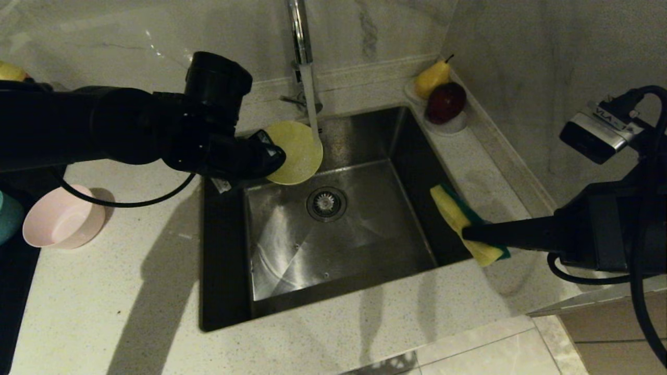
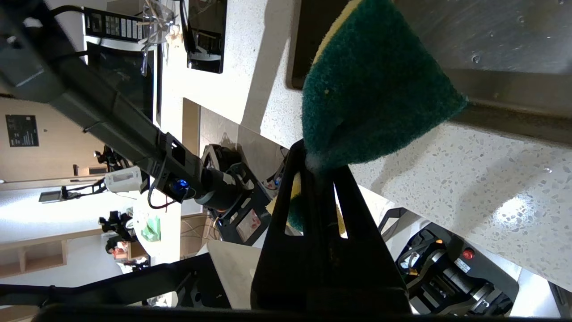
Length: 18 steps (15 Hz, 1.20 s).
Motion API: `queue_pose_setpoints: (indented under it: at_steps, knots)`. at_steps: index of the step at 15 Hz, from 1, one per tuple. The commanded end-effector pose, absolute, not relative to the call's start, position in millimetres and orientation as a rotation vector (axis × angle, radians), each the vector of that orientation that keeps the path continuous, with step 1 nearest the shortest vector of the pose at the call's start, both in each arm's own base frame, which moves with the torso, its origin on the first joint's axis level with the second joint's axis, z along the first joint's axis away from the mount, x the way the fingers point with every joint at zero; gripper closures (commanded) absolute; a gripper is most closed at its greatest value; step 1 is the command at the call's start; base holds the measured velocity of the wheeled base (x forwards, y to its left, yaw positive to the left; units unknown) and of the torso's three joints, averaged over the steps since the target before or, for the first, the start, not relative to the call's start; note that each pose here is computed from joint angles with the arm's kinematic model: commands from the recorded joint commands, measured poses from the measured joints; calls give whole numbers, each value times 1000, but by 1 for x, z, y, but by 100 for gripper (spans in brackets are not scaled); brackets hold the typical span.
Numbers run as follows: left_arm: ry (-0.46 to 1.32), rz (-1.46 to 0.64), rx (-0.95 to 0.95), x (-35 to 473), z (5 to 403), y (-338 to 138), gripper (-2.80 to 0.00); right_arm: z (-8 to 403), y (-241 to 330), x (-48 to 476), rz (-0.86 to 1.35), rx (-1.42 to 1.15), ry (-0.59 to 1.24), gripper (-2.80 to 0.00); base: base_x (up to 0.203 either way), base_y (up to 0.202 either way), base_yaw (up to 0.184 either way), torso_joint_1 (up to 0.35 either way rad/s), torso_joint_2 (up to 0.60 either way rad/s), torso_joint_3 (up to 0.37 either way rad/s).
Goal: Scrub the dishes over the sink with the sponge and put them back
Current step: Wash the bowl
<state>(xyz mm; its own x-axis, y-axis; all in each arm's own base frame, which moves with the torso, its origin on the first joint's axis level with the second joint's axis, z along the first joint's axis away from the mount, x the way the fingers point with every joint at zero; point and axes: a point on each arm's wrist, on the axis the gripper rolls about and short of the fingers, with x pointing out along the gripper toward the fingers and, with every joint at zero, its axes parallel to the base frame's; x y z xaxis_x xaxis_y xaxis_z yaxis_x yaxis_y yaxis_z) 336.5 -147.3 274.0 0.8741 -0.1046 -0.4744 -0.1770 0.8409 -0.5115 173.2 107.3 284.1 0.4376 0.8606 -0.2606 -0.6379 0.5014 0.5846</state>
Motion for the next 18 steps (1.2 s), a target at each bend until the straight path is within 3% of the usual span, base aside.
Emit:
queue_pose_setpoints:
  at_steps: [1,13,18]
  knots:
    - [390,-1,-556,318,292,-136,0,284,108,174,969,439,583,0,0,0,0,0,0,0]
    - [-395,-85,-228,252,310,-90,0,276,115,187,958,442,625,0,0,0,0,0,0,0]
    - [-504,-247,-173,201,323,-74,0,274,114,186,953,444,632,0,0,0,0,0,0,0]
